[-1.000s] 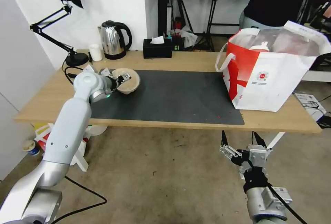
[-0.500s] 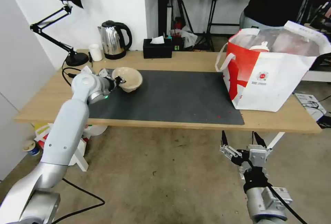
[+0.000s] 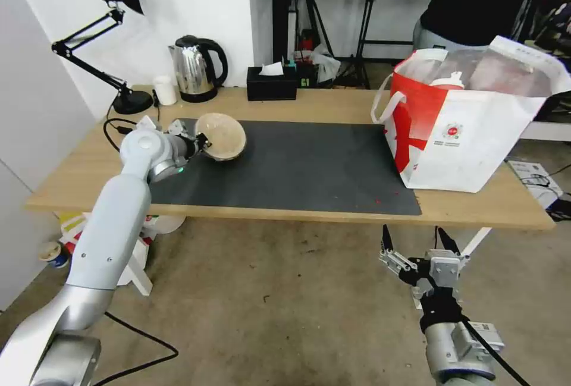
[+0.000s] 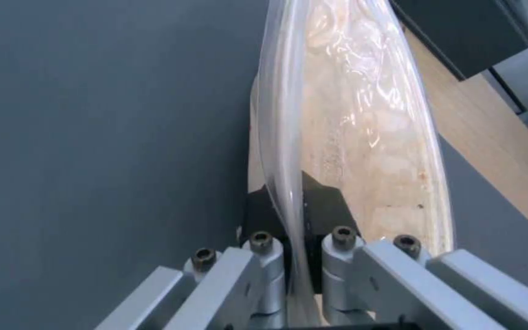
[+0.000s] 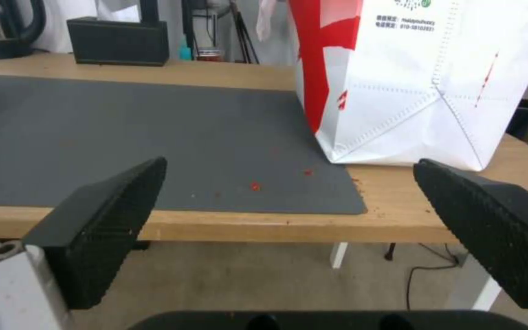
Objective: Pick up the trash from the table and place it into the takeout bag.
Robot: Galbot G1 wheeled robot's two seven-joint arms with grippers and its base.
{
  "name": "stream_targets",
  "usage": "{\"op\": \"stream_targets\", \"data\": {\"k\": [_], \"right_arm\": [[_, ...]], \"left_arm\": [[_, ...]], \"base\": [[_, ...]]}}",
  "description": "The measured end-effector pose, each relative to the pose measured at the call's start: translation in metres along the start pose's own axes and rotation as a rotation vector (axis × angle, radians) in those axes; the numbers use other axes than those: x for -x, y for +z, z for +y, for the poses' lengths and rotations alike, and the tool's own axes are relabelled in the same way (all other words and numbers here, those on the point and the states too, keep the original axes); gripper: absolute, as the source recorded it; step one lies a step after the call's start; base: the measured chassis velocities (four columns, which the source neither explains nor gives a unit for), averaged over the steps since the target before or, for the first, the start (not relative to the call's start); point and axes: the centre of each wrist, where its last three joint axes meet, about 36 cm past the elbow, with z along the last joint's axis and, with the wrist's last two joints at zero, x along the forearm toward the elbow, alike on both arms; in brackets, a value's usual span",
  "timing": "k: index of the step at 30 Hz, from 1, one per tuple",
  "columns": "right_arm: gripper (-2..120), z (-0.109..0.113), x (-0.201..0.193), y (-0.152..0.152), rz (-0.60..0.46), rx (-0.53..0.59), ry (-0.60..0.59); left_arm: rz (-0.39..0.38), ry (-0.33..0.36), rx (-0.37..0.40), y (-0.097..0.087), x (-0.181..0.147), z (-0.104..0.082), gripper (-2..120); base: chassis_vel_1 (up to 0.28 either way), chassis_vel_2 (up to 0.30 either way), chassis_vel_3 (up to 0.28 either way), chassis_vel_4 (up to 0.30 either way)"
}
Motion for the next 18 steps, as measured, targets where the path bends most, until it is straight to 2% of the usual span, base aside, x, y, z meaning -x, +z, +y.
{"op": "stream_targets", "data": {"k": [9,11,12,14,15,17,18], "right_arm": [[100,0.000,0.000,0.000,0.000,0.000,0.000],[100,0.000,0.000,0.000,0.000,0.000,0.000],[100,0.000,0.000,0.000,0.000,0.000,0.000],[100,0.000,0.000,0.000,0.000,0.000,0.000],[100,0.000,0.000,0.000,0.000,0.000,0.000],[100,0.000,0.000,0.000,0.000,0.000,0.000],[100,0.000,0.000,0.000,0.000,0.000,0.000]], "left_arm": [[-0.054,0.076,0.028,-0.010,-0.022,-0.007,0],[-0.089,0.143,0.054,-0.018,-0.036,-0.019,0],[-0.089,0.143,0.054,-0.018,-0.036,-0.019,0],[-0.121,0.210,0.075,-0.028,-0.047,-0.033,0],[-0.121,0.210,0.075,-0.028,-0.047,-0.033,0],[-0.164,0.292,0.091,-0.041,-0.059,-0.055,0],[-0.164,0.292,0.091,-0.041,-0.059,-0.055,0]], "base": [[0.000,0.000,0.000,0.000],[0.000,0.000,0.000,0.000],[0.000,0.000,0.000,0.000],[0.000,0.000,0.000,0.000],[0.000,0.000,0.000,0.000],[0.000,0.000,0.000,0.000],[0.000,0.000,0.000,0.000]]}}
